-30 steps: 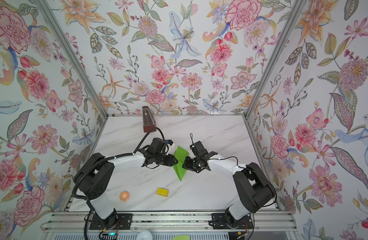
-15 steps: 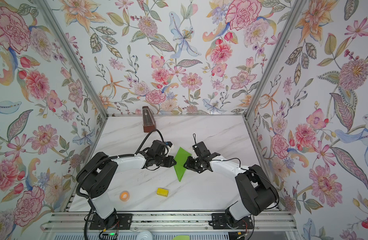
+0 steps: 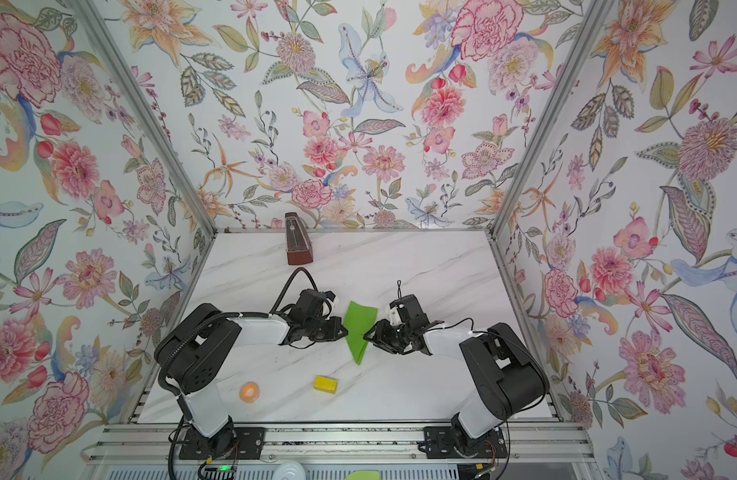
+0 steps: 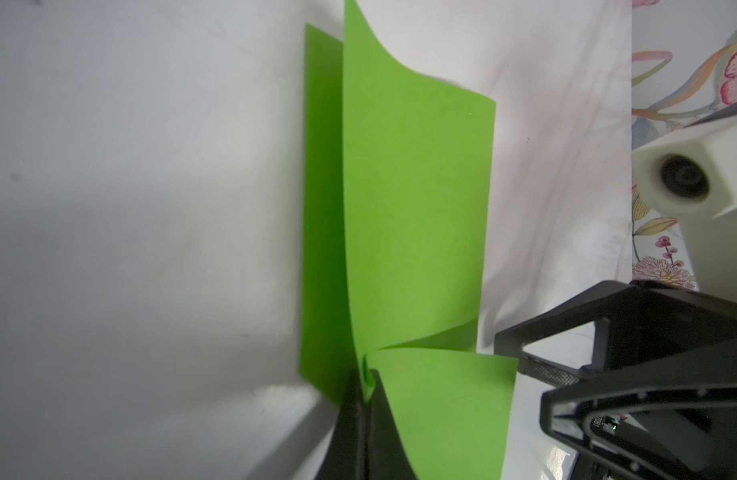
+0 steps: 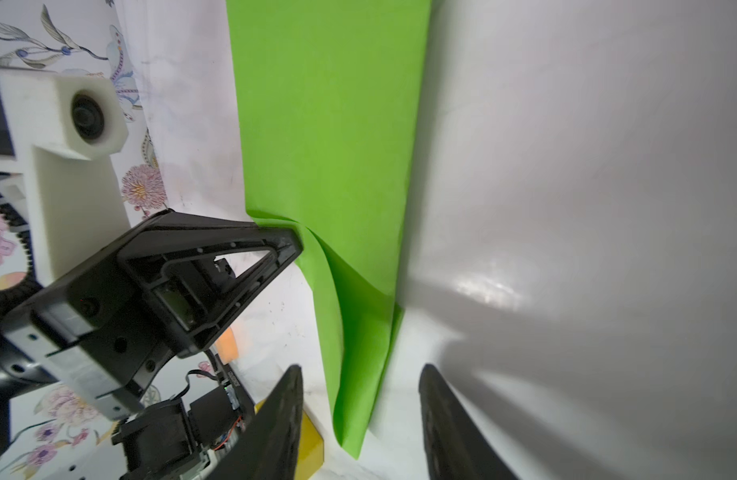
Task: Fold a paper plane with a square sheet of paper (fold left side to right side)
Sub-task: 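Move the right gripper against the green sheet's flap, pressing it toward the left gripper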
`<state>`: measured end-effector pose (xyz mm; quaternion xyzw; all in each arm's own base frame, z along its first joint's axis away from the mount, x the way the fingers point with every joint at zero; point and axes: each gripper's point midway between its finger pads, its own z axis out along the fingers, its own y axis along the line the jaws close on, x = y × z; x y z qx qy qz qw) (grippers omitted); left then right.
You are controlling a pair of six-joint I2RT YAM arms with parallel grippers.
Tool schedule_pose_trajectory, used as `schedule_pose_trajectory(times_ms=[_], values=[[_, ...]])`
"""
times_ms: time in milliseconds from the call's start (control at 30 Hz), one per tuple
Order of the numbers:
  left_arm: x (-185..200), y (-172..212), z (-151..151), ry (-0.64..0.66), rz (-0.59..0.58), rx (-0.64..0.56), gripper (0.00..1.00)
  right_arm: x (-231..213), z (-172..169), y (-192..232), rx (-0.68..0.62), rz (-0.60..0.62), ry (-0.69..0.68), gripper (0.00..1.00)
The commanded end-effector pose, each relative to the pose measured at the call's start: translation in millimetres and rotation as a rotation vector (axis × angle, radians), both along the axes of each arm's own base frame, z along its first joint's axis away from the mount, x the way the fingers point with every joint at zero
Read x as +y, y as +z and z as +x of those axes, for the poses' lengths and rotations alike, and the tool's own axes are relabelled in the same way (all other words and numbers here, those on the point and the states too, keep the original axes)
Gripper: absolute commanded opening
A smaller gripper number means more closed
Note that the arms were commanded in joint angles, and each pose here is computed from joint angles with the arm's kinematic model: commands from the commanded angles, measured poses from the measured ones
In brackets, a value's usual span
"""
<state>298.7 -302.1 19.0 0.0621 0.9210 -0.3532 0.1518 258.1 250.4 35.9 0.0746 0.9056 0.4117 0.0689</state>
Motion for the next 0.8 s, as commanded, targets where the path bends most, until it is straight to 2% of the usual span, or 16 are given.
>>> schedule_pose_trajectory(times_ms=[0,300,633,767], values=[[9.2,-16.2,-1.0,0.065,0.015,0.048,0.03,9.6,2.3,4.3,0.002,0.096,-0.006,0.48],[13.2,-22.7,-3.1,0.098,0.018,0.082,0.01,21.7,-12.4,6.3,0.034,0.152,0.005,0.46],[14.9,-23.5,-2.8,0.11,0.018,0.091,0.01,28.8,-25.2,10.0,0.038,0.153,0.014,0.38],[15.2,-22.8,-3.0,0.114,0.014,0.093,0.01,28.8,-29.0,6.2,0.045,0.146,0.007,0.29]])
